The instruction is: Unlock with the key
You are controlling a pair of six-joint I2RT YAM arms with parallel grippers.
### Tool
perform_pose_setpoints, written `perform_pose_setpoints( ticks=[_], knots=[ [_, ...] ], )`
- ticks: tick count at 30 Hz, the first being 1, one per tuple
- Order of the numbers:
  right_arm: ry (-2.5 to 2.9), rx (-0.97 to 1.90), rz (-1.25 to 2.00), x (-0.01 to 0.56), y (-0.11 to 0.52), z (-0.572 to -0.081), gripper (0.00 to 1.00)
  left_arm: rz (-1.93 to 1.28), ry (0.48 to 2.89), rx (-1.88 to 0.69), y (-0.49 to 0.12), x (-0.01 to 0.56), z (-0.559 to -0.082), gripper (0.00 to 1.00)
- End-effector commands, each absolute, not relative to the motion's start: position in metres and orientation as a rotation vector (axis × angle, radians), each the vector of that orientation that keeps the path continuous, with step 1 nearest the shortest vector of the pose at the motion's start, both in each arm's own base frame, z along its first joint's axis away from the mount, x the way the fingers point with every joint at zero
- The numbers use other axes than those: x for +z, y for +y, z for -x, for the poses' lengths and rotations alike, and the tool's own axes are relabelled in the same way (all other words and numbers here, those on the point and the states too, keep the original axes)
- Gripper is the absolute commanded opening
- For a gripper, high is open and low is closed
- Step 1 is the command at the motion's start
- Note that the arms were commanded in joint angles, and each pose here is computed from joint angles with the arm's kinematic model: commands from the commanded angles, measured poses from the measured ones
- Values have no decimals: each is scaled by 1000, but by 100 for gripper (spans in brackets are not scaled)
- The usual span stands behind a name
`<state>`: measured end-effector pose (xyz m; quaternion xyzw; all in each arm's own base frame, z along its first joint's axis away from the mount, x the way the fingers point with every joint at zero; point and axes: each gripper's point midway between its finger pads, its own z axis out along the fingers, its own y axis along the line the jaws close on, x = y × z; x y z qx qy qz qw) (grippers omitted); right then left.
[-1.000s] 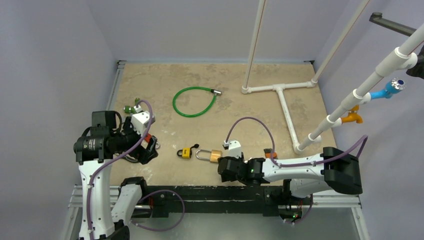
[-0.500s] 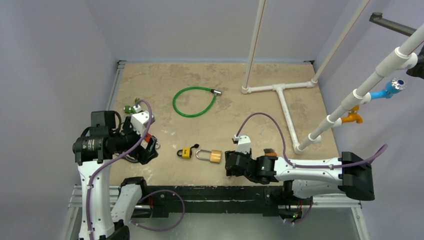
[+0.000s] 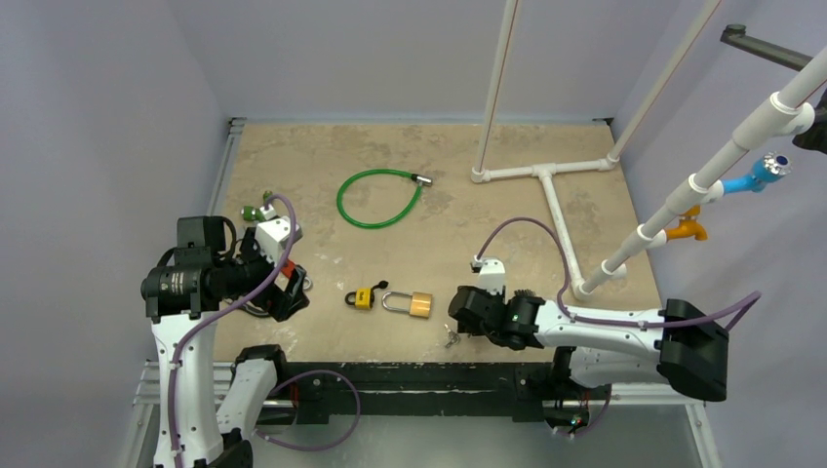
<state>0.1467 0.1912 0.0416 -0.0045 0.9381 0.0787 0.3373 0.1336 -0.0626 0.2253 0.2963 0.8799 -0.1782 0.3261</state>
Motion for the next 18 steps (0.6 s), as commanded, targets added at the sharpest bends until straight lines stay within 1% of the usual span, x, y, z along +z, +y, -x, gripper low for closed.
perform_pose_setpoints(
  ticks=[1,11,16,18],
  knots=[
    [2444,189,-9,38,195,-151,48,-796,2246,-476,-68,238,-135,100],
    [2451,146,0,31,199,-154,37,-795,2247,-471,-67,238,-135,100],
    [2454,136,0,30,200,-156,26,-794,2249,-473,-67,238,-136,100],
    [2453,138,0,30,200,-156,20,-793,2251,-475,-67,238,-136,100]
  ],
)
